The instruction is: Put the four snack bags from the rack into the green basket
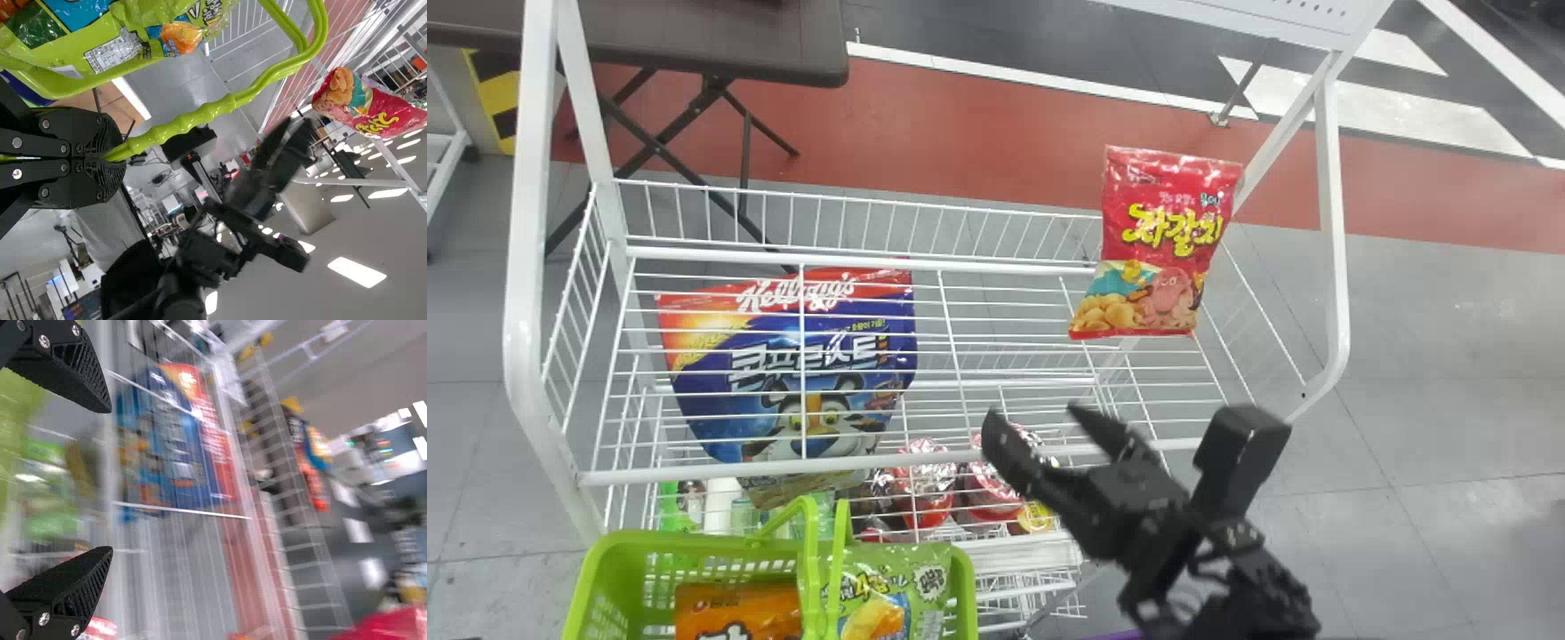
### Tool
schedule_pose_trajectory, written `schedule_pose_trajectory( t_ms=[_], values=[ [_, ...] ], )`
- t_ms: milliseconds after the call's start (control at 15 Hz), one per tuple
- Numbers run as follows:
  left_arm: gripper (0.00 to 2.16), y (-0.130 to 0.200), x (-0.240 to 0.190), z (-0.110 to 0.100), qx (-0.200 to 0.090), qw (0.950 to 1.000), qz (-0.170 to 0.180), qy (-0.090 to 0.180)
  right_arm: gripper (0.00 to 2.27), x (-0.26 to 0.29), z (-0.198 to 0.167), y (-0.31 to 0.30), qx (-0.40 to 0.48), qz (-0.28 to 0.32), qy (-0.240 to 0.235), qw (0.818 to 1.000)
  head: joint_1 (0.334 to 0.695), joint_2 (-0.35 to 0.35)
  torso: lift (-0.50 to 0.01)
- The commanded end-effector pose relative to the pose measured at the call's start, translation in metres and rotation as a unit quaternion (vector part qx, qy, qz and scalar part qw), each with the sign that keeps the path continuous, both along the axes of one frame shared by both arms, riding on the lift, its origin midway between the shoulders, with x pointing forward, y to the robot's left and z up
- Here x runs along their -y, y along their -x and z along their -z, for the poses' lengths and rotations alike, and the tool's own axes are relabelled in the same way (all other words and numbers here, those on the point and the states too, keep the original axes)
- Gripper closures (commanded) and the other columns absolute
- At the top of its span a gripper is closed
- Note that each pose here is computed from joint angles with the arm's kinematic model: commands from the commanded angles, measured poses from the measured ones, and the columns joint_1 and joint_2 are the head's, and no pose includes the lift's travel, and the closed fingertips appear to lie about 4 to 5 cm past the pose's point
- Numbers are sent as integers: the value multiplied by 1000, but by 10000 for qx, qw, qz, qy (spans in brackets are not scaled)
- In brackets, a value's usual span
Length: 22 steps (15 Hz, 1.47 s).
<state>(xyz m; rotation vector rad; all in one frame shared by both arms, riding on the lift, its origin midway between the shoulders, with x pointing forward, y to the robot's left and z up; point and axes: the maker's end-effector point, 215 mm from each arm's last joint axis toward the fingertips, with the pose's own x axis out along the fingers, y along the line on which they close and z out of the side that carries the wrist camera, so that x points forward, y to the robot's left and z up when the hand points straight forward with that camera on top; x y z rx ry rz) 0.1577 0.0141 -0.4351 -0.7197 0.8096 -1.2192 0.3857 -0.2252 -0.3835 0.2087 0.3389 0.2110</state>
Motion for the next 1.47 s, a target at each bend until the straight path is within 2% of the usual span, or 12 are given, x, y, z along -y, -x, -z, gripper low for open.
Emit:
schedule_pose_trajectory(
  t_ms=[0,400,600,867,1067,1133,1200,1267,1333,1400],
  values=[
    [1841,1,-2,3,-24,10000,0,-35,66,31,-29,-49,639,351,333,9968,695,-350,-7],
    [1841,-3,-5,6,-17,10000,14,-73,70,128,-48,-134,967,1399,1163,9785,695,-350,-7],
    [1841,-6,-6,6,-31,10000,20,-78,73,164,-24,-149,558,1652,1207,9773,695,-350,-7],
    [1841,-6,-4,5,-40,10000,47,-71,73,192,-12,-166,301,1781,1175,9765,695,-350,-7],
    [1841,-5,-5,5,-41,9999,56,-75,161,193,11,-171,-219,1600,1027,9815,695,-350,-7],
    [1841,-5,-4,6,-41,9999,55,-86,319,191,16,-170,-312,1556,970,9825,695,-350,-7],
    [1841,-5,-4,5,-41,9999,65,-75,994,185,17,-170,-344,1456,912,9845,695,-350,-7],
    [1841,-5,-4,5,-41,9999,65,-75,2047,181,29,-163,-541,1413,835,9850,695,-350,-7],
    [1841,-4,-4,6,-48,9999,59,-79,2219,177,33,-157,-545,1319,776,9867,695,-350,-7],
    [1841,-5,-4,5,-48,9999,54,-73,2223,174,24,-154,-415,1296,815,9873,695,-350,-7]
  ],
)
